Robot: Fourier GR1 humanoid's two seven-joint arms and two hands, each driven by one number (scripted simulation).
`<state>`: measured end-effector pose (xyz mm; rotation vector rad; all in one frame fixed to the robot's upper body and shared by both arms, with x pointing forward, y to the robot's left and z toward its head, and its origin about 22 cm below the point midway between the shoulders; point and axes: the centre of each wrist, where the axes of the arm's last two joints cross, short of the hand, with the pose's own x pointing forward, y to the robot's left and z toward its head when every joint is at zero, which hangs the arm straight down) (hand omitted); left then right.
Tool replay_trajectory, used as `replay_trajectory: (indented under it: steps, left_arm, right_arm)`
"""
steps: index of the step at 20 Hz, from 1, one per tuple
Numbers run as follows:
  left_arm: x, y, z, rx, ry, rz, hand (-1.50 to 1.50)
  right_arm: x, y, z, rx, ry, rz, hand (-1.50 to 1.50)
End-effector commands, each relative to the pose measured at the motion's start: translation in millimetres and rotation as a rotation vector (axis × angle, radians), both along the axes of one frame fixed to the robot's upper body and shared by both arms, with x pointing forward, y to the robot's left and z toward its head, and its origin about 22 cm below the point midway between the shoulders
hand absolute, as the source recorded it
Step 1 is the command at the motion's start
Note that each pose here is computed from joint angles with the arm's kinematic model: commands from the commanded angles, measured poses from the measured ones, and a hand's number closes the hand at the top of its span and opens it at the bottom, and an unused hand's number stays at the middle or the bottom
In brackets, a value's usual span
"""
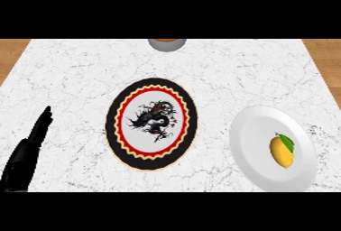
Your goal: Pick the lemon from the plate and place it in the plate
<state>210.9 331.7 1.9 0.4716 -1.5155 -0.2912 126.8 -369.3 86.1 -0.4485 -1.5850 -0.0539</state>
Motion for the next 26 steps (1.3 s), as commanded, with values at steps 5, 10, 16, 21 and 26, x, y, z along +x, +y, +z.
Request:
replay_trajectory:
  steps: [5,10,16,21,26]
  left_arm:
    - [1.8,22,-4,0.011,0.000,-0.003,0.00]
    - [11.6,12,2,-0.001,0.006,-0.002,0.00]
    - [4.0,4,1,-0.003,-0.016,-0.011,0.00]
    - [4.4,8,-18,-0.003,-0.002,-0.009,0.00]
    - [19.4,-2,-5,-0.005,-0.007,-0.009,0.00]
  right_arm:
    - [37,-31,21,-0.104,0.263,0.067,-1.50]
    - [60,-18,11,-0.145,0.411,0.161,-1.50]
    - [74,-23,-4,-0.273,0.573,0.250,-1.50]
    - [82,-22,-30,-0.308,0.597,0.319,-1.50]
    - [109,-37,-33,-0.269,0.615,0.365,-1.50]
